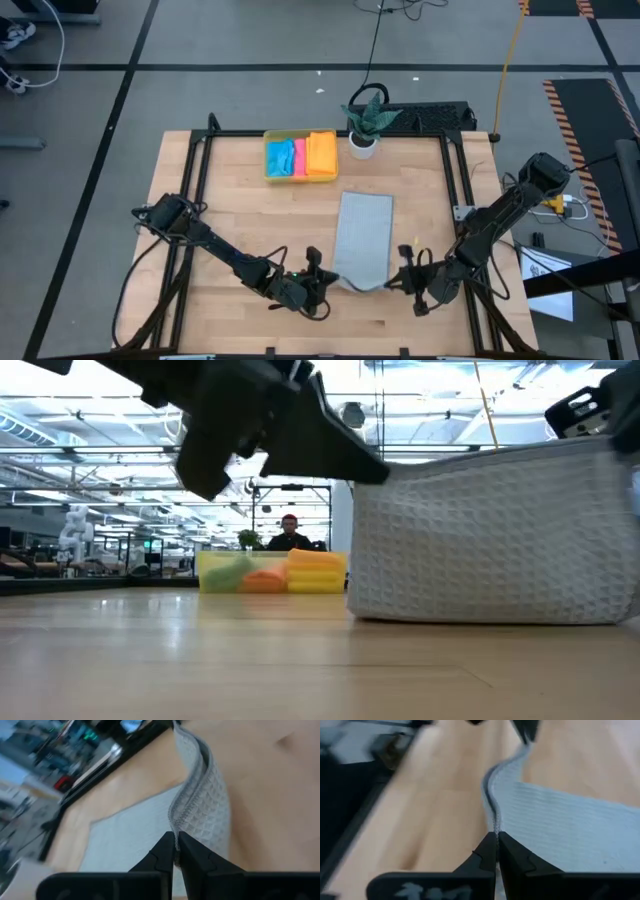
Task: Fold microfiber towels
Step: Fold the gray microfiber cloth
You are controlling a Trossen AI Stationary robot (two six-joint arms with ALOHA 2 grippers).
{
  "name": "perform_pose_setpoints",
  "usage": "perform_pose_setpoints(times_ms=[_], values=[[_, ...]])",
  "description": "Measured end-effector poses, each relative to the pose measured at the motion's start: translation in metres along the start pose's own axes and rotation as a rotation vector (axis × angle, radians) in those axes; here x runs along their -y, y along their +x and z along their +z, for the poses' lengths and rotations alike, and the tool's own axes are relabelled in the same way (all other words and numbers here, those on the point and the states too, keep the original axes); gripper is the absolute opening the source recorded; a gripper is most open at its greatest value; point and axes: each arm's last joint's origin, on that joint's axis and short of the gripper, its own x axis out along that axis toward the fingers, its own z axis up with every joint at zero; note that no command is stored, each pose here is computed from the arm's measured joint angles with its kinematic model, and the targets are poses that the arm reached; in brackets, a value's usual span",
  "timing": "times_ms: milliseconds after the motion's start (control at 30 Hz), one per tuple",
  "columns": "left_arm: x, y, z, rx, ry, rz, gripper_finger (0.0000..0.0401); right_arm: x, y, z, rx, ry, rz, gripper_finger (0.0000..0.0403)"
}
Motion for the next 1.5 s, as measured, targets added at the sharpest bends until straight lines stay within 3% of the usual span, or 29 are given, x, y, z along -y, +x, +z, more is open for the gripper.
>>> perform_pose_setpoints(times_ms=[233,433,633,967,1267,1500], values=[[-0.03,0.019,-0.015,-0.097,-0.085,0.12,0.003,0.018,-0.002,-0.012,-0.074,0.149,-0.229,0.0001],[-0.058,0.037,-0.034,-0.164,-0.178,0.175,0.003,0.03,-0.004,-0.018,-0.079,0.199,-0.392,0.0],[-0.079,0.049,-0.047,-0.179,-0.242,0.141,0.003,0.047,-0.002,-0.021,-0.134,0.24,-0.497,0.0],[-0.099,0.058,-0.057,-0.195,-0.277,0.153,0.003,0.071,0.003,-0.019,-0.166,0.255,-0.605,0.0],[-0.111,0.06,-0.064,-0.241,-0.323,0.329,0.003,0.098,0.007,-0.047,-0.214,0.28,-0.731,0.0],[-0.112,0.061,-0.064,-0.232,-0.319,0.306,0.003,0.1,0.011,-0.043,-0.188,0.237,-0.718,0.0]])
